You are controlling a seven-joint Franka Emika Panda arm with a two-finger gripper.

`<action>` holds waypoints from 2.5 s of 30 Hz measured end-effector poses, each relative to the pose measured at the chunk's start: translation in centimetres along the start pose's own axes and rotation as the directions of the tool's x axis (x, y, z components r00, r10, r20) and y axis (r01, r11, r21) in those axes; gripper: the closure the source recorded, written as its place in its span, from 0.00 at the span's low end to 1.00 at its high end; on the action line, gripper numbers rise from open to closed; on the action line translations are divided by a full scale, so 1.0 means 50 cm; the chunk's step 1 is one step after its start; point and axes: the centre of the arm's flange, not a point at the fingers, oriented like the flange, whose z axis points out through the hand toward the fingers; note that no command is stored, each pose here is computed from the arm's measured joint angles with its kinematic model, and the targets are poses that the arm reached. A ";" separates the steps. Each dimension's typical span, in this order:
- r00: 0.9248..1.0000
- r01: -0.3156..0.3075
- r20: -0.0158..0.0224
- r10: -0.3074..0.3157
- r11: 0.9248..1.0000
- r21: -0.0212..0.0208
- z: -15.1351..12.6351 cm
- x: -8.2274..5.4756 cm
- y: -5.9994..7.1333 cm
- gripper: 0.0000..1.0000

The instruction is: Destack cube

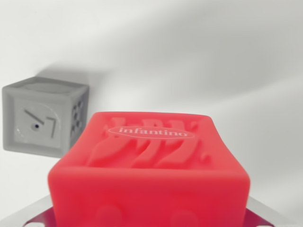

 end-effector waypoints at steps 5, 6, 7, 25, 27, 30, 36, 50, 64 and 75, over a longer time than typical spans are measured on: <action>1.000 0.018 0.000 -0.018 1.000 -0.001 0.003 0.017 0.012 1.00; 1.000 0.020 0.000 -0.020 1.000 -0.001 0.003 0.018 0.013 1.00; 1.000 0.024 0.000 -0.024 1.000 -0.001 0.003 0.021 0.015 1.00; 0.996 0.086 0.002 -0.086 0.996 -0.002 0.008 0.077 0.057 1.00; 0.996 0.093 0.002 -0.093 0.996 -0.001 0.009 0.083 0.062 1.00; 0.995 0.104 0.001 -0.104 0.995 0.000 0.009 0.094 0.069 1.00; 0.992 0.124 0.002 -0.124 0.992 -0.001 0.011 0.111 0.083 1.00; 0.985 0.175 0.002 -0.175 0.985 -0.002 0.015 0.158 0.116 1.00; 0.975 0.222 0.003 -0.222 0.975 -0.002 0.020 0.202 0.149 1.00; 0.965 0.262 0.003 -0.262 0.965 -0.002 0.024 0.239 0.176 1.00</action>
